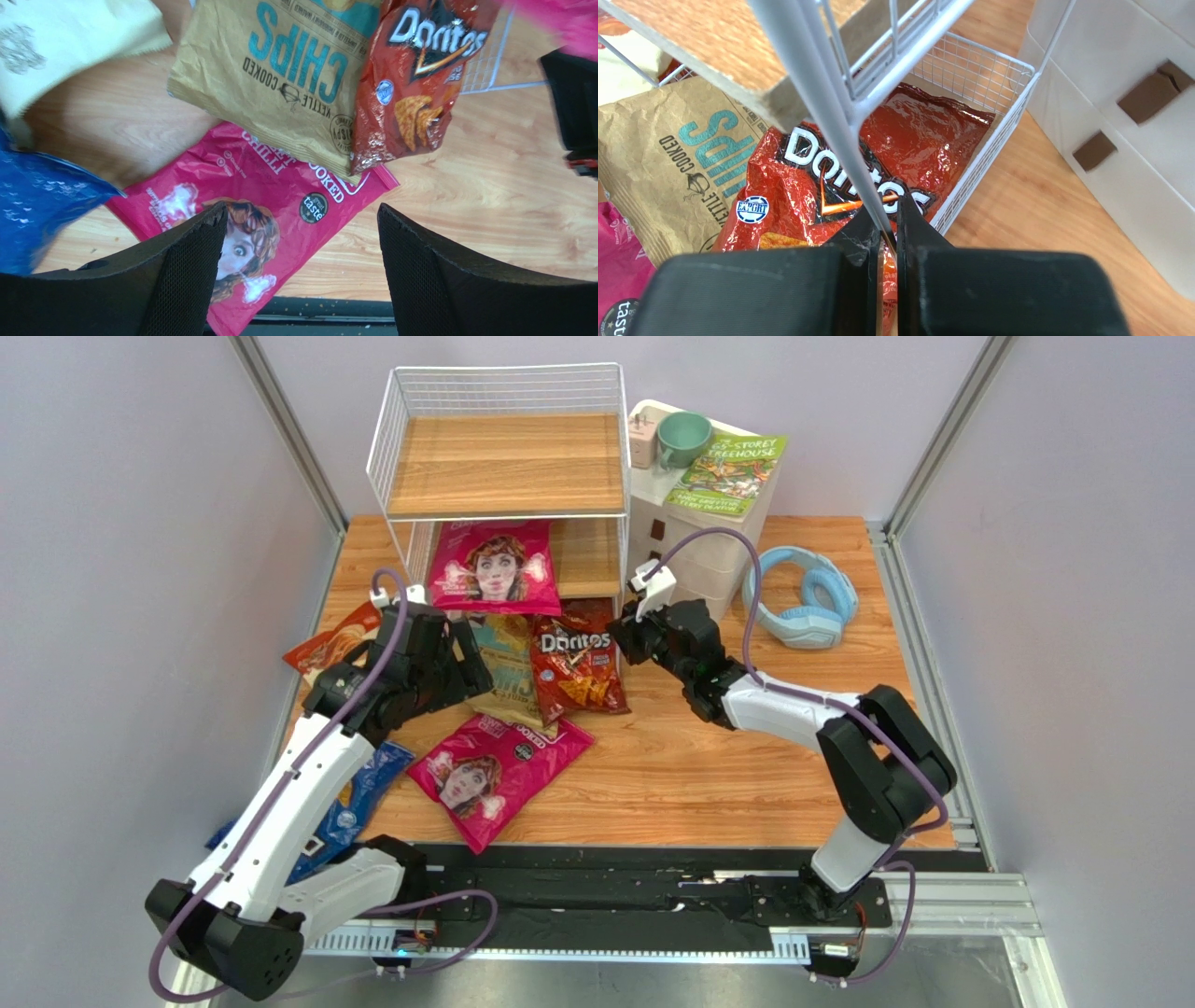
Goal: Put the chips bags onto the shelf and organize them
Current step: Move the shelf to the center of the board, then adjust the potato chip on the shelf.
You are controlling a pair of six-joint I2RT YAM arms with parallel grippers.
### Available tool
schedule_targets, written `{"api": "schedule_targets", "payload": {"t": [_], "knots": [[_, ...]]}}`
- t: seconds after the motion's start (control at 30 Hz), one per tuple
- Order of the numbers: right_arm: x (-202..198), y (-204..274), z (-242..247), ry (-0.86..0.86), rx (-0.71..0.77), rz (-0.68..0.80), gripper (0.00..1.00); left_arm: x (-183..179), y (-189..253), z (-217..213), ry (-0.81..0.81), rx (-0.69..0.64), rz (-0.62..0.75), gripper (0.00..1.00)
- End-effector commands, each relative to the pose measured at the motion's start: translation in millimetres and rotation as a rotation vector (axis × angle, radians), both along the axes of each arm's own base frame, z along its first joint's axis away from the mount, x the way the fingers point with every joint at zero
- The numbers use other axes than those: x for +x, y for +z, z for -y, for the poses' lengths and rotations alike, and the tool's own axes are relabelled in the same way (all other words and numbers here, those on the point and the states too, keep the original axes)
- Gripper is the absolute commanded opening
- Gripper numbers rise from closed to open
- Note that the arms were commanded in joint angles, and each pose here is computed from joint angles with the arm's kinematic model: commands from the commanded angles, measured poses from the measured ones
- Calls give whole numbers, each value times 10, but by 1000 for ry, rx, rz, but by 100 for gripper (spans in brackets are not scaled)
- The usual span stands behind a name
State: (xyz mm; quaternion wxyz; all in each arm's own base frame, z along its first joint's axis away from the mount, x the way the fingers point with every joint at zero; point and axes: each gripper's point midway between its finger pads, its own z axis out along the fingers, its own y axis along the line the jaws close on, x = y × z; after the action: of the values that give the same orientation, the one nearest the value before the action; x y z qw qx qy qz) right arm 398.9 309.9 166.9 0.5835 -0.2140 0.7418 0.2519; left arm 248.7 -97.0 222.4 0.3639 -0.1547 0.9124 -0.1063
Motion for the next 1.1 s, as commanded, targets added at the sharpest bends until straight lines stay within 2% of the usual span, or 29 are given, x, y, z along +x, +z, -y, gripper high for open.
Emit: {"api": "schedule_targets", "payload": {"t": [0.0, 0.1, 0.27, 0.3, 0.5, 0.57, 0.7, 0.8, 0.87, 1.07], "knots": [[-112, 620, -5, -17, 164, 53, 4, 26, -40, 211, -54, -129, 69, 84], [-134, 622, 1, -18, 165, 30, 21, -45, -130, 283, -110, -163, 86, 84], [-145, 651, -18, -21, 194, 0, 27, -57, -328, 345, -141, -200, 126, 84], [-157, 638, -31, -18, 205, -16, 33, 9, -290, 377, -150, -209, 161, 84], [-192, 573, -84, -2, 237, -74, 45, 256, -497, 514, -156, -243, 208, 83], [-215, 566, -107, 12, 232, -86, 43, 345, -584, 547, -153, -237, 197, 82], [-208, 548, -88, 14, 209, -86, 31, 520, -704, 590, -126, -227, 185, 82], [-216, 564, -92, 32, 211, -94, 30, 661, -733, 673, -114, -261, 200, 82], [-226, 569, -99, 44, 216, -102, 29, 711, -869, 758, -125, -278, 155, 82], [-254, 571, -93, 66, 220, -111, 30, 912, -1050, 947, -101, -341, 147, 83]]}}
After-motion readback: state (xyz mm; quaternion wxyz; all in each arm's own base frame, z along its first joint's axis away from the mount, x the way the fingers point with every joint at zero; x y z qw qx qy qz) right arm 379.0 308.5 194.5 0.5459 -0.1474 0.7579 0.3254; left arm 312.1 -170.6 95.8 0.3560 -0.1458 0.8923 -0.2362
